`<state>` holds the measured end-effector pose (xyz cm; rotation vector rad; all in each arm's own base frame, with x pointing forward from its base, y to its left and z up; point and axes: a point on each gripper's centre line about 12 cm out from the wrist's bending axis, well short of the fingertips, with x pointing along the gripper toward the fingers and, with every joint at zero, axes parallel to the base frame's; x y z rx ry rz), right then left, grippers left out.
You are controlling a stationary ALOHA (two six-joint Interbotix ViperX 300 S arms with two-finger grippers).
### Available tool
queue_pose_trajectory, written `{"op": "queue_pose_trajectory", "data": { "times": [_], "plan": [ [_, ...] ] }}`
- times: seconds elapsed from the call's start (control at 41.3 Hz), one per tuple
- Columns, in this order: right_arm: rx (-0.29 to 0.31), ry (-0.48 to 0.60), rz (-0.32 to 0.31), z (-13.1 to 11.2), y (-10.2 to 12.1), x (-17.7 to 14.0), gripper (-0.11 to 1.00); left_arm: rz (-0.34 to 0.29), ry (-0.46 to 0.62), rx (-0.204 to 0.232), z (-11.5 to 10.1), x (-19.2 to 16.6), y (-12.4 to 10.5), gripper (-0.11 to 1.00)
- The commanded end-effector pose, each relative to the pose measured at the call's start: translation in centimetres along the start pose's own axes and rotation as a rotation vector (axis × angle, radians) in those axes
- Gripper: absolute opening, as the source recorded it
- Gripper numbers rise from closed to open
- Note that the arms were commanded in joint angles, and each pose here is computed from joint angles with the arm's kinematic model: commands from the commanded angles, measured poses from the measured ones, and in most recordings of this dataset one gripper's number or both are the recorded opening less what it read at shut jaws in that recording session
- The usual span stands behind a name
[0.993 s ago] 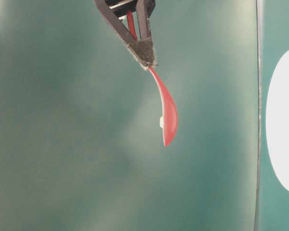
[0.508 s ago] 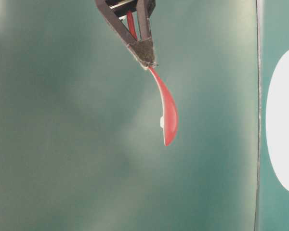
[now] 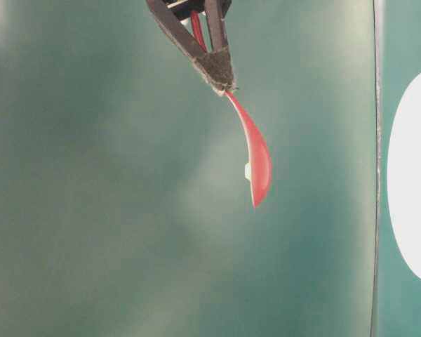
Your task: Scoop the yellow hexagonal prism block from the bowl with a spoon using the right arm.
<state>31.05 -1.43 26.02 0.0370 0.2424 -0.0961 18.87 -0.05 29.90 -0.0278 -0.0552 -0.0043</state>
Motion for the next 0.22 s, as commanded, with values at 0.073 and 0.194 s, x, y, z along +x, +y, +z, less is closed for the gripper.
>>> {"op": "queue_pose_trajectory", "data": {
  "times": [0.073, 0.194],
  "plan": [
    [0.003, -0.034, -0.008, 0.95, -0.29, -0.46, 0.24, 0.000, -0.029, 0.000, 1.17, 0.22, -0.01, 0.03],
    [0.006, -0.035, -0.007, 0.99, -0.24, -0.50, 0.24, 0.000, -0.029, 0.000, 1.17, 0.22, -0.01, 0.03]
  ]
}}
